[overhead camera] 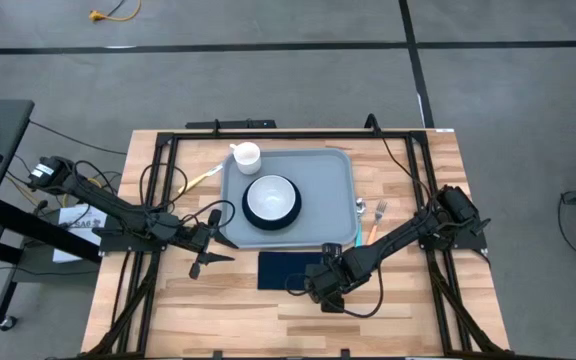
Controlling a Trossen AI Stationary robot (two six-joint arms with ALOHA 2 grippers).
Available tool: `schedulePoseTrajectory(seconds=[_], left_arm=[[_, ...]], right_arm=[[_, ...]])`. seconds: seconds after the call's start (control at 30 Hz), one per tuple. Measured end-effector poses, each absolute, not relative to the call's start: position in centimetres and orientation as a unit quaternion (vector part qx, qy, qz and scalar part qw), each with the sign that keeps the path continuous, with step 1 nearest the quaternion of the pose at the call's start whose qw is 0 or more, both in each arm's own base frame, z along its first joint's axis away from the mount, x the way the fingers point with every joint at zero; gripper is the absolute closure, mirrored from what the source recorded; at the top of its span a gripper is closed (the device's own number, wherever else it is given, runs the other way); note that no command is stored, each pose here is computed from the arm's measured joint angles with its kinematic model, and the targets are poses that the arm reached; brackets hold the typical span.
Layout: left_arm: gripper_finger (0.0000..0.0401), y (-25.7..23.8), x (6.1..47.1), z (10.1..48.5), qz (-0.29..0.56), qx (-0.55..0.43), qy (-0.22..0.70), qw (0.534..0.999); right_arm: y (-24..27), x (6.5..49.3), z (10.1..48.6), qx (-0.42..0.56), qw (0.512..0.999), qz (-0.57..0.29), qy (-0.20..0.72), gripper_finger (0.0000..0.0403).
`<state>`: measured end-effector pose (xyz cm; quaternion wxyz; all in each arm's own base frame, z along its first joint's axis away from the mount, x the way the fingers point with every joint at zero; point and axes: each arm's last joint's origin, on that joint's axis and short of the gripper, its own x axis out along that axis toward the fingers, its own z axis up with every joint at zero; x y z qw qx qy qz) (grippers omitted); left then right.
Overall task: Set up tray
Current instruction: Put the black napkin on the gray tray to the right of the black plate
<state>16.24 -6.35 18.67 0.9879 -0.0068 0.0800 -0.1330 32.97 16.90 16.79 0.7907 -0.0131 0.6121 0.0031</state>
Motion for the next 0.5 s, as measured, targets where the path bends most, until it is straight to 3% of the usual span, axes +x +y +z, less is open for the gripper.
schedulePoseTrajectory(seconds=[0.23, 0.5], left_arm=[[0.0266, -6.3, 16.2, 18.7, -0.133, -0.007, 0.08, 0.988], [0.0266, -6.3, 16.2, 18.7, -0.133, -0.007, 0.08, 0.988]], right_arm=[[17.2, 32.8, 16.5, -0.013, 0.785, 0.011, 0.619, 0.0187], [17.5, 33.3, 12.7, -0.026, 0.752, 0.006, 0.659, 0.0195]])
